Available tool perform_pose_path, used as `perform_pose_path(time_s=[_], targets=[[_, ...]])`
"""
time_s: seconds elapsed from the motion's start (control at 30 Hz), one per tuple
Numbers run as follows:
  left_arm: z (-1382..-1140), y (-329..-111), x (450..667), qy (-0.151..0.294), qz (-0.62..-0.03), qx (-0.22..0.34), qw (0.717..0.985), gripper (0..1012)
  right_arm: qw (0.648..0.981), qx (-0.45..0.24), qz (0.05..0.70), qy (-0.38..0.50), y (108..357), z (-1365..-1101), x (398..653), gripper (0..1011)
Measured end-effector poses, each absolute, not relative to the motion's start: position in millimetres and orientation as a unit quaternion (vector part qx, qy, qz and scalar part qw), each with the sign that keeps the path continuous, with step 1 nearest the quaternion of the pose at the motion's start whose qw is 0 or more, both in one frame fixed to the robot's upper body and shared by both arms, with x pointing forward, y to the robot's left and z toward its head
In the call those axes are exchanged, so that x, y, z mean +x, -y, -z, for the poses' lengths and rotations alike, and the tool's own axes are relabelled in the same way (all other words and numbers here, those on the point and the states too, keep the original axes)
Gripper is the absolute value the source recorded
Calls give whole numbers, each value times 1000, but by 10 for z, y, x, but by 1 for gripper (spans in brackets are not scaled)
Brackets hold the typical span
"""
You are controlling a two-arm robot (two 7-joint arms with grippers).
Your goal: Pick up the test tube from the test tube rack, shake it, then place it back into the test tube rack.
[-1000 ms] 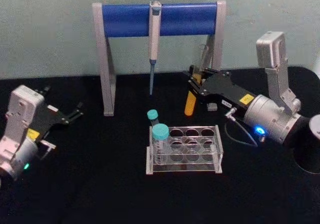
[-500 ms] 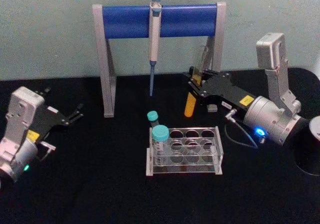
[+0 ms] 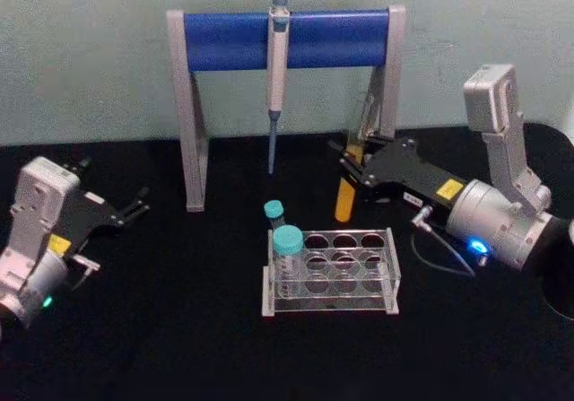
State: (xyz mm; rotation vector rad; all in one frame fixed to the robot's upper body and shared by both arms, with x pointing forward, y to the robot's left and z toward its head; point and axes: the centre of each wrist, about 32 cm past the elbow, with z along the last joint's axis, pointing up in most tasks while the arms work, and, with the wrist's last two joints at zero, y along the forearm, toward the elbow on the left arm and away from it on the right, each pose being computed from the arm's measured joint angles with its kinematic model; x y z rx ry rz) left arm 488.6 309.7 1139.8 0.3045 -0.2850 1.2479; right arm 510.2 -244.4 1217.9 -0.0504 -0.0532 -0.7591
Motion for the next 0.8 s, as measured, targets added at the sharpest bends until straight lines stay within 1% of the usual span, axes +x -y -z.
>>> perform_pose_path(time_s=[0.33,0.8], targets=[[-11398,-3097,4886,132,-580,141,791,1001,931,-46,362,18,2486,-12136,5006,232],[-11398,-3097,4886,132,-580,141,791,1001,930,-54,365,8,2487,-12048,5033,232]])
